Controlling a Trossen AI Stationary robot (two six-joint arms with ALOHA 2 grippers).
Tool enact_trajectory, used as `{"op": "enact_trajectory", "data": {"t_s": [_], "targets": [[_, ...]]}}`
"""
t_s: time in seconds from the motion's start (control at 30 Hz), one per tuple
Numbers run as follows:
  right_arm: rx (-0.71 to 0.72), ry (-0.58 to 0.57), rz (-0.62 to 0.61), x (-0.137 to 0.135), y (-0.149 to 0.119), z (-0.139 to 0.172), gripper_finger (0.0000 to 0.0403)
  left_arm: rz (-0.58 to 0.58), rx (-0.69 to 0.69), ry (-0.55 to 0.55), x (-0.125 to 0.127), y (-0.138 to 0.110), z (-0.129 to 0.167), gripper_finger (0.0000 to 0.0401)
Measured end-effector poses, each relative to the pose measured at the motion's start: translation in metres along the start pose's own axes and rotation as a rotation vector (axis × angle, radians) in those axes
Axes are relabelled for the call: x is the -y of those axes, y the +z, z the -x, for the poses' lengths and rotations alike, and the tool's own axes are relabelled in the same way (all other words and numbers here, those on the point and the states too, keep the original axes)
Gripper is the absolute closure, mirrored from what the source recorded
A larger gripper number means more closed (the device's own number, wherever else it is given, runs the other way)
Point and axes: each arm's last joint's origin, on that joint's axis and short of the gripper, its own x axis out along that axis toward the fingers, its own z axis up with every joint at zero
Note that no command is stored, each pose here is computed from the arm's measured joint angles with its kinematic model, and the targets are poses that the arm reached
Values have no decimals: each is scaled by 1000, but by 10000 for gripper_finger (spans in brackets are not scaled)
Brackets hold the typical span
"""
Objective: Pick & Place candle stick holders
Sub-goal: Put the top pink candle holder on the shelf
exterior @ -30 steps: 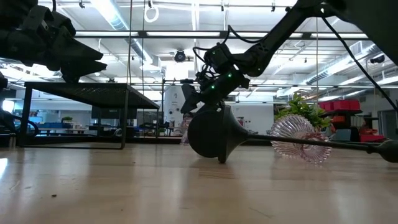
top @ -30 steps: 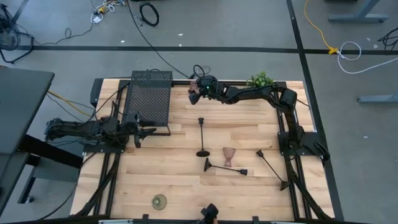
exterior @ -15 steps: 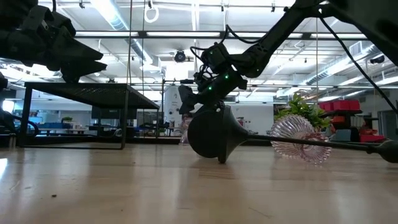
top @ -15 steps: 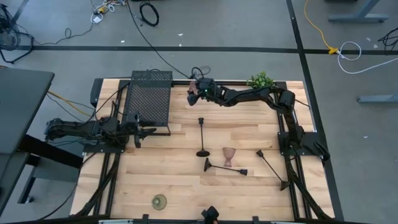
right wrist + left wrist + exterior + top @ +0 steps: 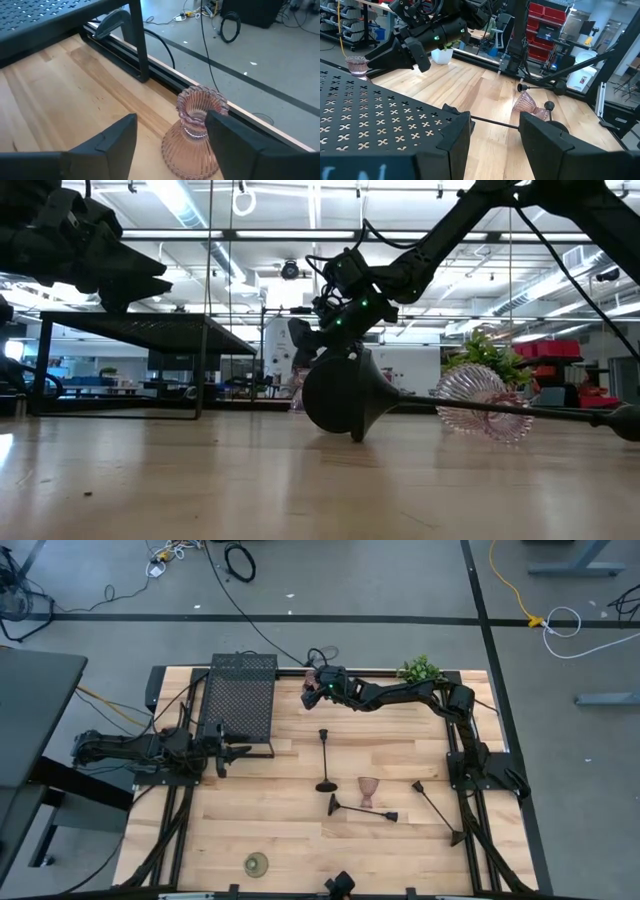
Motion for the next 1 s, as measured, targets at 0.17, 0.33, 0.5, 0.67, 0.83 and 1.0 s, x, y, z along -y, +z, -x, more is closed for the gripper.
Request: {"op": "enact_trajectory", "data": {"t_s": [0.17, 0.33, 0.5, 0.67, 0.83, 1.0], "targets": [[-5, -8, 2, 0, 0, 1, 185, 1, 0, 0, 0, 0, 0, 229], [-20, -22, -3, 3, 0, 1, 220, 2, 0, 0, 0, 0, 0, 229], [-46, -21, 18, 7, -1, 1, 269, 1, 0, 0, 0, 0, 0, 229], [-66, -10, 19, 9, -1, 1, 277, 2, 0, 0, 0, 0, 0, 229], [-146, -5, 52, 10, -5, 5, 296, 3, 0, 0, 0, 0, 0, 229], [-175, -3, 29, 11, -5, 9, 308, 3, 0, 0, 0, 0, 0, 229]]}}
